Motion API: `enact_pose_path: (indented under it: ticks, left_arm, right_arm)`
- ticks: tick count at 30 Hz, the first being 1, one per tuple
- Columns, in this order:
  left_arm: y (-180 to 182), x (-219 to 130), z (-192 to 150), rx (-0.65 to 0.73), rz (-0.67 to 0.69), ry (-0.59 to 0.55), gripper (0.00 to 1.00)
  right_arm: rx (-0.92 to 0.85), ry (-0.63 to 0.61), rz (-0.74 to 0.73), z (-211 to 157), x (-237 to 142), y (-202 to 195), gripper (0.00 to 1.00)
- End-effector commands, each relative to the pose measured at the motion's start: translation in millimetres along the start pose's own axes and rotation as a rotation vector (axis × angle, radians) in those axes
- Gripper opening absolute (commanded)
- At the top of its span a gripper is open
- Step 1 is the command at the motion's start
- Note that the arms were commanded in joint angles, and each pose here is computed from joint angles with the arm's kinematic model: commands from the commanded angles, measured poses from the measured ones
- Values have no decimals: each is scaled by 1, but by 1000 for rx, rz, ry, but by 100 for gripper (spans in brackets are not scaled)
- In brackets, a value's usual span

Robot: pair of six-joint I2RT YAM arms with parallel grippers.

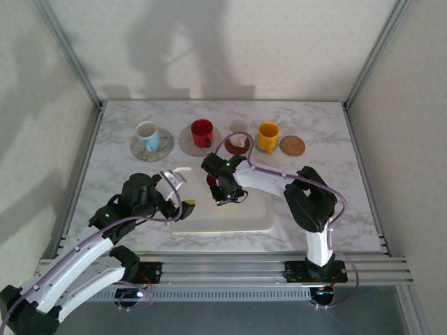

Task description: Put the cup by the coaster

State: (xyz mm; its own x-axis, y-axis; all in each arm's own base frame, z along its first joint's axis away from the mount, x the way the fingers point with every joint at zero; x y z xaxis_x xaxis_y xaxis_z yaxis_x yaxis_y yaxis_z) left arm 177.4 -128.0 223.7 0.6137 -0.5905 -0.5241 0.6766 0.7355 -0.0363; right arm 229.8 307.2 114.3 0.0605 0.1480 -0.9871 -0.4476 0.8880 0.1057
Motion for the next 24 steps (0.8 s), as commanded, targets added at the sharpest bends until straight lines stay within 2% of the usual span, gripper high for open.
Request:
enact_pose_path:
  ticks: [1, 18, 24]
  left_arm:
    - [3, 1, 2, -5, 12, -18, 100]
    - [3, -4, 7, -22, 20, -45, 100]
    - [3, -9, 14, -20, 25, -56, 100]
  right_arm:
    - [-20, -14, -28, 3, -5, 3, 22]
    - [-36, -51, -22, 2, -25, 4, 12]
    - [-34, -82, -10, 4, -41, 5, 6]
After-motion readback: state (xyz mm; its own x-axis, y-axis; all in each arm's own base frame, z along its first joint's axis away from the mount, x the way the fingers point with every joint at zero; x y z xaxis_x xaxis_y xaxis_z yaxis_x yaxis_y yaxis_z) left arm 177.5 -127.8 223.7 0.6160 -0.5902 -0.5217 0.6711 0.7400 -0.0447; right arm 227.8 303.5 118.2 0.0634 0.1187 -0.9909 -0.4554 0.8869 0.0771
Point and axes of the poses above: each hand's point on the last joint's axis, 136 mm out from that joint toward the fingers, its own x axis out along the fingers, its own y axis along the line the jaws close on, z = x × y, the point moved 7 cm from there along -x, back along the fingers, and after that the axes turned 3 degrees about -x, right-handed, at the moved point
